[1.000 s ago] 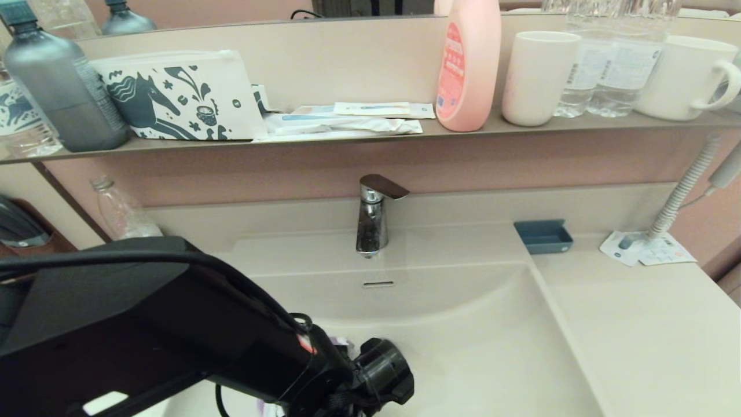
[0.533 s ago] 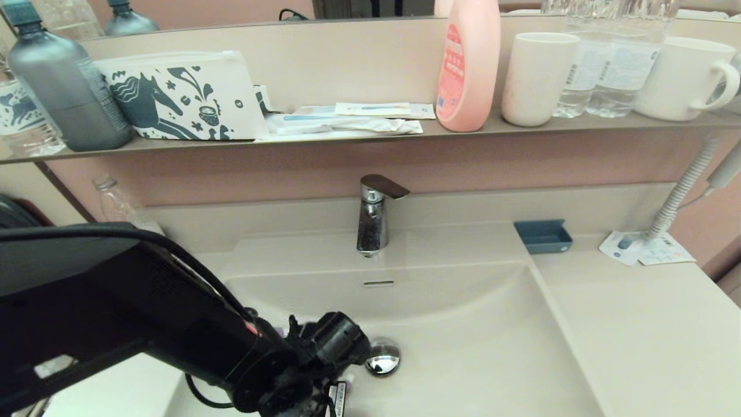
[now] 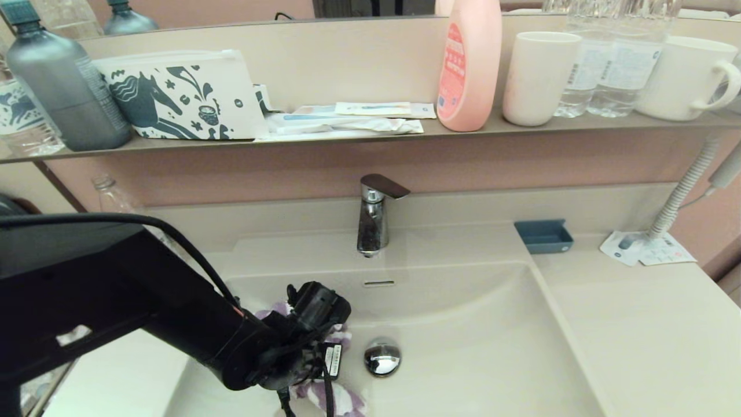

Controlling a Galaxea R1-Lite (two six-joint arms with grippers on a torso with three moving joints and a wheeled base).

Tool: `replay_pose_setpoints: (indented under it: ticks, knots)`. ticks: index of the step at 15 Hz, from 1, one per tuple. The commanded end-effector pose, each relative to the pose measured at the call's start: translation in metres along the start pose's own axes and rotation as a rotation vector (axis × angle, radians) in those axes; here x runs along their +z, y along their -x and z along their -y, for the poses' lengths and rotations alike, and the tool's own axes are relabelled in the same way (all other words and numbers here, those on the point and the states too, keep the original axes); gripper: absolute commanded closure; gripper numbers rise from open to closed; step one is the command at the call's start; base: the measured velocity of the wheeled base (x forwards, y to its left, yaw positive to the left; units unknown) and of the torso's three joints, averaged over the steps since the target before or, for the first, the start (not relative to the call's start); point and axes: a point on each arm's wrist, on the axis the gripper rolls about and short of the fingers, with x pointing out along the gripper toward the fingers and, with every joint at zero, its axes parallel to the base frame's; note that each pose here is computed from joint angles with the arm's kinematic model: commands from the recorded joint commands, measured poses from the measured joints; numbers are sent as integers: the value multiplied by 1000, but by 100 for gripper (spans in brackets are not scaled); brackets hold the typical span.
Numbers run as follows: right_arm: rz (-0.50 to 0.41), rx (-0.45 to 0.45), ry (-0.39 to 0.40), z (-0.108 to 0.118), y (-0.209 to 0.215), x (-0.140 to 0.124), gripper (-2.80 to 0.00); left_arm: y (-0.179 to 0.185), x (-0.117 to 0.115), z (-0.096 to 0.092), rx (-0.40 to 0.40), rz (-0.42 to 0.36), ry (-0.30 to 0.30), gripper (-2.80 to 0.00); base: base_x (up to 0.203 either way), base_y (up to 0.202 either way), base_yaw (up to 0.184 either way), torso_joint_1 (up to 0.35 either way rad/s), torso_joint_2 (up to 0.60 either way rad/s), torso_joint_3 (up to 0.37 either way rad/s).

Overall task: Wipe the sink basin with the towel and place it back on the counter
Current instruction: Wipe the sink

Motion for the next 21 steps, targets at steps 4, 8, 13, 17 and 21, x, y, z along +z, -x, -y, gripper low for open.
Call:
replay_pose_setpoints:
  ticks: [4, 8, 13, 17, 21]
  knots:
    - [1, 0, 0, 0, 0, 0, 0, 0, 7, 30, -84, 169, 25, 0, 0, 0, 0, 0, 0, 0]
    - [0, 0, 0, 0, 0, 0, 0, 4, 11, 60, -146, 259, 17, 0, 0, 0, 0, 0, 0, 0]
    - [0, 0, 0, 0, 0, 0, 0, 33, -5, 99, -171, 215, -14, 0, 0, 0, 0, 0, 0, 0]
    - [0, 0, 0, 0, 0, 0, 0, 75, -2, 80, -179, 226, 21, 0, 0, 0, 0, 0, 0, 0]
    - [0, 0, 0, 0, 0, 0, 0, 126, -28, 28, -98, 124, -66, 0, 0, 0, 0, 0, 0, 0]
